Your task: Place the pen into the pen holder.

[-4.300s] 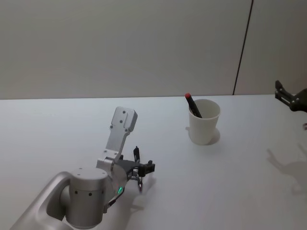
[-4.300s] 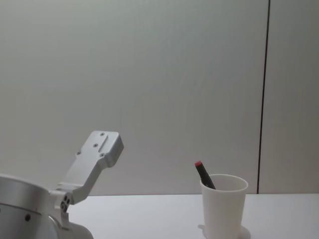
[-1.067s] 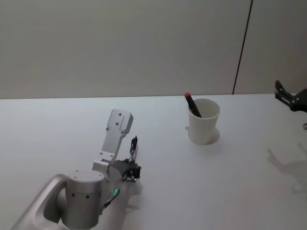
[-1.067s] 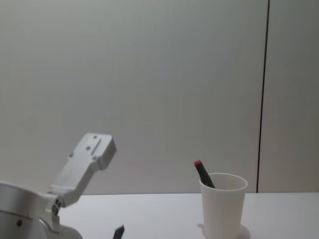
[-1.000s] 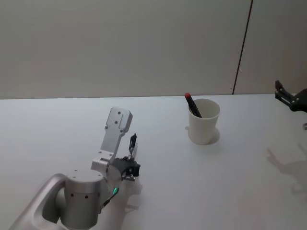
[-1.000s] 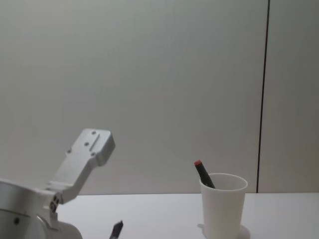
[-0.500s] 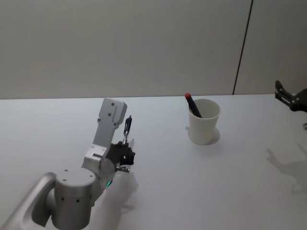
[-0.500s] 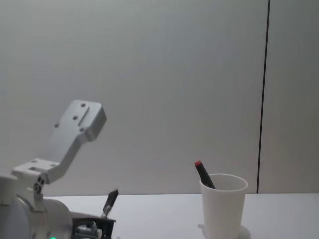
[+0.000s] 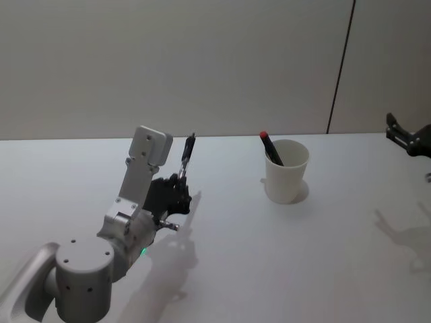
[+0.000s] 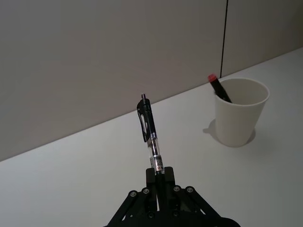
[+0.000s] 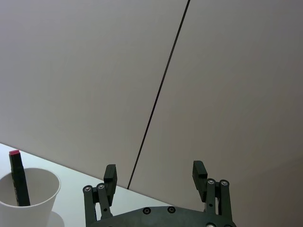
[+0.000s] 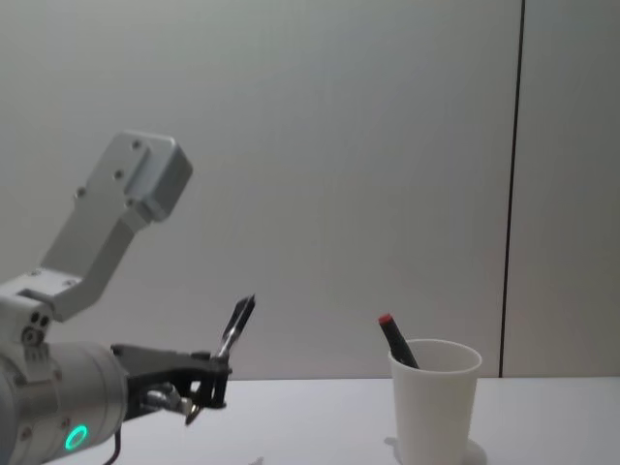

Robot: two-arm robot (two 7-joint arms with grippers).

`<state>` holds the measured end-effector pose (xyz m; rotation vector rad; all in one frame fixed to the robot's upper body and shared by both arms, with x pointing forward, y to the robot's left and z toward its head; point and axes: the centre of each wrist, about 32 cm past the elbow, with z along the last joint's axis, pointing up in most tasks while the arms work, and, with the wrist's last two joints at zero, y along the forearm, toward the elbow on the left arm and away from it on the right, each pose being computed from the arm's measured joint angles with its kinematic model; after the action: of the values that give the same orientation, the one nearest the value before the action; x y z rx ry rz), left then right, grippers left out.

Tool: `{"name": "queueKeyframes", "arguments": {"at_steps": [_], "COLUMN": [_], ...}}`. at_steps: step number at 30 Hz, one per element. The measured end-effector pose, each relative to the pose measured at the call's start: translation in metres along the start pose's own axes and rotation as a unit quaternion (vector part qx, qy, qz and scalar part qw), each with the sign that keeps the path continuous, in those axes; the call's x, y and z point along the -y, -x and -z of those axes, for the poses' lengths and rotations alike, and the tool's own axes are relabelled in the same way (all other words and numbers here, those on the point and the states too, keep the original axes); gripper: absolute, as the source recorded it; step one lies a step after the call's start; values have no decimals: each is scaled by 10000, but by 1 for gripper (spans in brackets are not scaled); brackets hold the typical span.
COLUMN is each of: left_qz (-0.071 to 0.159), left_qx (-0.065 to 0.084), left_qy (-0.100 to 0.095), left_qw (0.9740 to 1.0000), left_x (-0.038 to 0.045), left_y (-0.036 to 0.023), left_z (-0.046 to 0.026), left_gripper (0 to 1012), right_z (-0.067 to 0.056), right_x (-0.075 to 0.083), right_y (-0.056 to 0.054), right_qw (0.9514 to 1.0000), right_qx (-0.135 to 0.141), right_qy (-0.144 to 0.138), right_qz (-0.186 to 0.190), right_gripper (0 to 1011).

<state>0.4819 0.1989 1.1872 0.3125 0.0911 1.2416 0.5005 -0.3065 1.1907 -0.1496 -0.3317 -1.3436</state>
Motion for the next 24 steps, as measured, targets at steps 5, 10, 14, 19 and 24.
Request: {"name": "queueKeyframes", "arguments": {"at_steps": [5, 10, 14, 19, 24], "left_qz": [247, 631, 832, 1091, 1244], "left_qx": [71, 156, 175, 207, 237], "left_qy": [341, 755, 946, 1211, 1406], "left_qw": [9991, 9950, 9919, 9864, 9819], "left_x": [-17, -26, -22, -4, 24], "left_y": [-59, -137, -170, -205, -201], "left_z": [1, 9, 17, 30, 25], "left_gripper": [114, 114, 114, 114, 114], "right_z": [0, 0, 0, 0, 0], "right_x": [0, 0, 0, 0, 0], "right_y": [0, 0, 0, 0, 0], "right_qw": [10000, 10000, 10000, 10000, 10000], "right_qx": [0, 0, 0, 0, 0], "right_qy": [0, 0, 0, 0, 0], "right_qz": [0, 0, 0, 0, 0], "right_gripper": [1002, 1002, 1002, 1002, 1002]}}
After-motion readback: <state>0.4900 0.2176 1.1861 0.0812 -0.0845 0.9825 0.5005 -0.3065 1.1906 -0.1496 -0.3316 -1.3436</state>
